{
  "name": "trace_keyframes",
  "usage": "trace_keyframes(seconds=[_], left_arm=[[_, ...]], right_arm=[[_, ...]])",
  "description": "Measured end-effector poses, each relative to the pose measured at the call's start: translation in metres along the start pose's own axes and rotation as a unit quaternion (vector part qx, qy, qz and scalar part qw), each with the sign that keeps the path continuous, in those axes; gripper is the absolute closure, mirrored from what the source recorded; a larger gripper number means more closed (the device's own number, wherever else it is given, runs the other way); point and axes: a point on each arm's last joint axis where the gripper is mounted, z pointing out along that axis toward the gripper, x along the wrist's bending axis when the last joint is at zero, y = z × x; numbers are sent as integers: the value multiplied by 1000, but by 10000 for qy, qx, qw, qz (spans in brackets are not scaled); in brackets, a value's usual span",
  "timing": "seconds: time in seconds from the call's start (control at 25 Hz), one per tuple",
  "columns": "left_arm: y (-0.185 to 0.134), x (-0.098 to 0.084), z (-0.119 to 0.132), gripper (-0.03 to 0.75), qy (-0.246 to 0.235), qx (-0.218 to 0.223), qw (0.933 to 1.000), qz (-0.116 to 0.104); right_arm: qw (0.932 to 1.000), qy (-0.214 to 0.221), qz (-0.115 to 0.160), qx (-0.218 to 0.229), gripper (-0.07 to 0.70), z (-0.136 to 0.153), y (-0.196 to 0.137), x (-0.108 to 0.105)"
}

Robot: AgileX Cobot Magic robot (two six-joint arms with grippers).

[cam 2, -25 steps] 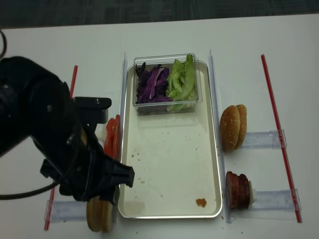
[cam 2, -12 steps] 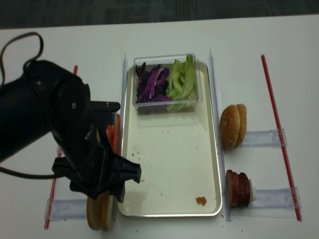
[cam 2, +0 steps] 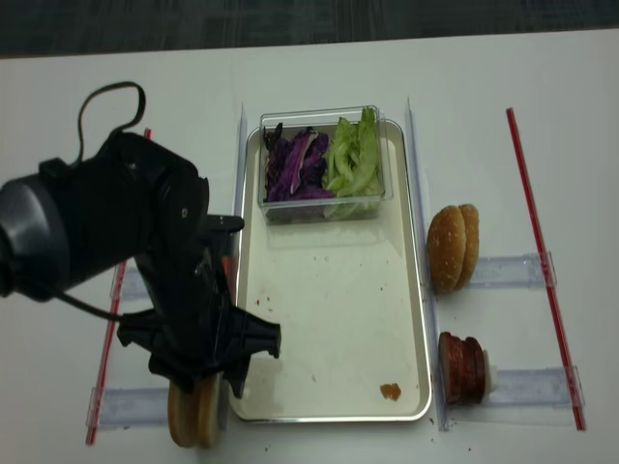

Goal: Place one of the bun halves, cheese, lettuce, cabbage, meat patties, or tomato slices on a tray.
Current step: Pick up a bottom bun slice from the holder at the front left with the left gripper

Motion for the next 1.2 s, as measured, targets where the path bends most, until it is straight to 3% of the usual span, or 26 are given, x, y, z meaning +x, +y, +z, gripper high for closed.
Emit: trace_keyframes(seconds=[0.44,0.72,1.2], left_arm=[[1,0,1,350,44,-63,10000,0],[6,-2,13,366,144,153,9998,-19],[5,0,12,607,234,205,9995,8]], right_arm=[[10000,0,0,0,305,0,0,0],[10000,0,0,0,305,0,0,0],[10000,0,0,0,305,0,0,0]])
